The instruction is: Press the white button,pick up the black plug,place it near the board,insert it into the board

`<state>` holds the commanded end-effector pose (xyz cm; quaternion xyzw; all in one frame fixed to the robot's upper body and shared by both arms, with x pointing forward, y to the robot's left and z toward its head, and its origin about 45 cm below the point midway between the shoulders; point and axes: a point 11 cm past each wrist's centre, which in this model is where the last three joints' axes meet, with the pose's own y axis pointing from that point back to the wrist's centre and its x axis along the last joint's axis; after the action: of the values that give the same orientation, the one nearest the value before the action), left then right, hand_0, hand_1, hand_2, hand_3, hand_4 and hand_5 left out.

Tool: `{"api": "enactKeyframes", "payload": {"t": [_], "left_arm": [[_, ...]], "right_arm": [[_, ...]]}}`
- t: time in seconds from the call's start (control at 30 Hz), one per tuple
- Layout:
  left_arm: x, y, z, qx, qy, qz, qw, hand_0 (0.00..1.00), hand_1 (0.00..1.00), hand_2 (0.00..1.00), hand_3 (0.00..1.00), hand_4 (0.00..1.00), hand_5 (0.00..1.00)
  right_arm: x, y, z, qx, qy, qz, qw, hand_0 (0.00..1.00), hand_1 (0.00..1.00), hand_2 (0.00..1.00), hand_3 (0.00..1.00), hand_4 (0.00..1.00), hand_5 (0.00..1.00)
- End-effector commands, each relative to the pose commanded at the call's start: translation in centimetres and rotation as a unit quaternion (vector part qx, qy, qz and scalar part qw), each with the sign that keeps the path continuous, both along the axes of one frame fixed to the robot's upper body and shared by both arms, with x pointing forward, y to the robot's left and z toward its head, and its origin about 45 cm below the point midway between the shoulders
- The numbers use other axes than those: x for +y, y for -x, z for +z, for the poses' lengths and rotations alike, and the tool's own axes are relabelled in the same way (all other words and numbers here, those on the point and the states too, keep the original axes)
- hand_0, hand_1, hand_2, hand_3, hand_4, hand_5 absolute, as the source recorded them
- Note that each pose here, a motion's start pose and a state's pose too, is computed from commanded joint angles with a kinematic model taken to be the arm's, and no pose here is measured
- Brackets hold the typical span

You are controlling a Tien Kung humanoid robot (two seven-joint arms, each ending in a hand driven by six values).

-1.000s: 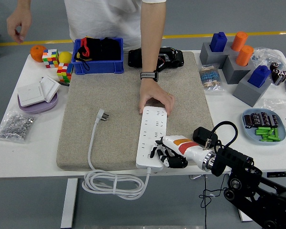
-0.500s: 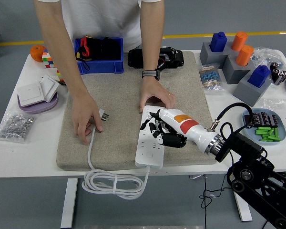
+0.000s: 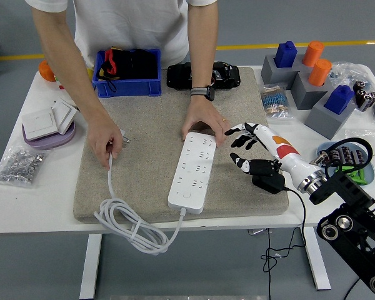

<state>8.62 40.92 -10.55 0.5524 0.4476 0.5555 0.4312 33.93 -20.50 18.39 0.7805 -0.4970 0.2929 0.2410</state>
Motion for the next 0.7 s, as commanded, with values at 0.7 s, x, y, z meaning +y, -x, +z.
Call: {"api": "enactKeyframes", "payload": {"t": [0.7], "left_arm": [[-0.5,-0.59,-0.1,-0.008,0.004,0.000,1.000,0.769,0.706,0.662,0.729,0.646,0.525]], "right_arm": [[-5.0,0.9,-4.2,0.054,0.030,-0.059,0.996,0.794,0.759,0.721,0.740,0.998,0.260]]}}
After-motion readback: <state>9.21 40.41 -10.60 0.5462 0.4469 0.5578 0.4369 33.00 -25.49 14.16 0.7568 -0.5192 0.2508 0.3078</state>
